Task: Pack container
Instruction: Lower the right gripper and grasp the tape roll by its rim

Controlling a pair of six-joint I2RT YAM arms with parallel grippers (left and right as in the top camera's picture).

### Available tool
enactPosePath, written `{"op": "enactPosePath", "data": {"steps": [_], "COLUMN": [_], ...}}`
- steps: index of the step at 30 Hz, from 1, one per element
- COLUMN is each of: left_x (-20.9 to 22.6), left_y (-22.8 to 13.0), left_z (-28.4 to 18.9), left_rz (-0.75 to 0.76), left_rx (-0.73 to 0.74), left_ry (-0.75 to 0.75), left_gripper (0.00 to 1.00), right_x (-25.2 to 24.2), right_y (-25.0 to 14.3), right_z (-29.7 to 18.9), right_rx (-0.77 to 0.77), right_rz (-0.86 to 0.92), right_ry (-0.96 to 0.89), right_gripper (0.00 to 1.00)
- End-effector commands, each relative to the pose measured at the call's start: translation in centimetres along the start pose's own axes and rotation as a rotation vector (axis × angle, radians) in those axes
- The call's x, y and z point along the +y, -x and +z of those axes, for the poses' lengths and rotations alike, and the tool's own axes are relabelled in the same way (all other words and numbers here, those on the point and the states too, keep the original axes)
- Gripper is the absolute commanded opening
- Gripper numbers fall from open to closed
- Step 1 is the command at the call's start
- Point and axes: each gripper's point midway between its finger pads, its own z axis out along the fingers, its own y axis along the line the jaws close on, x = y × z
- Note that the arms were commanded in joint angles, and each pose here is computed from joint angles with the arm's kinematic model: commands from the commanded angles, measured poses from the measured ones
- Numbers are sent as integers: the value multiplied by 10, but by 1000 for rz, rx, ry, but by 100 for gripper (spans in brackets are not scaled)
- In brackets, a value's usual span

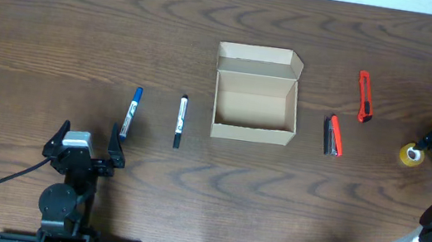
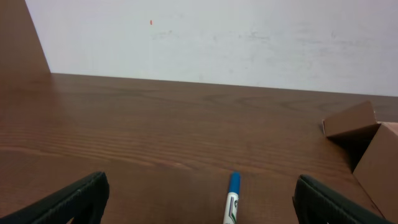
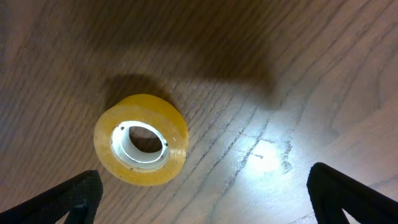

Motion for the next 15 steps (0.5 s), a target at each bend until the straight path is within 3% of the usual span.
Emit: {"op": "enactPosePath", "data": {"steps": [1,15], "left_x": [2,2], "left_y": [-17,-17], "left_z": [0,0], "left_rz": [-2,-2], "left_rx": [59,59], "left_ry": [5,5], "left_gripper": [95,95], "right_x": [-6,-22], "right_y": [5,5], "right_z": [-1,1], "right_rx": [-14,-15], "right_rz": [-4,8], "right_ry": [-17,-107], "right_gripper": [99,99]}}
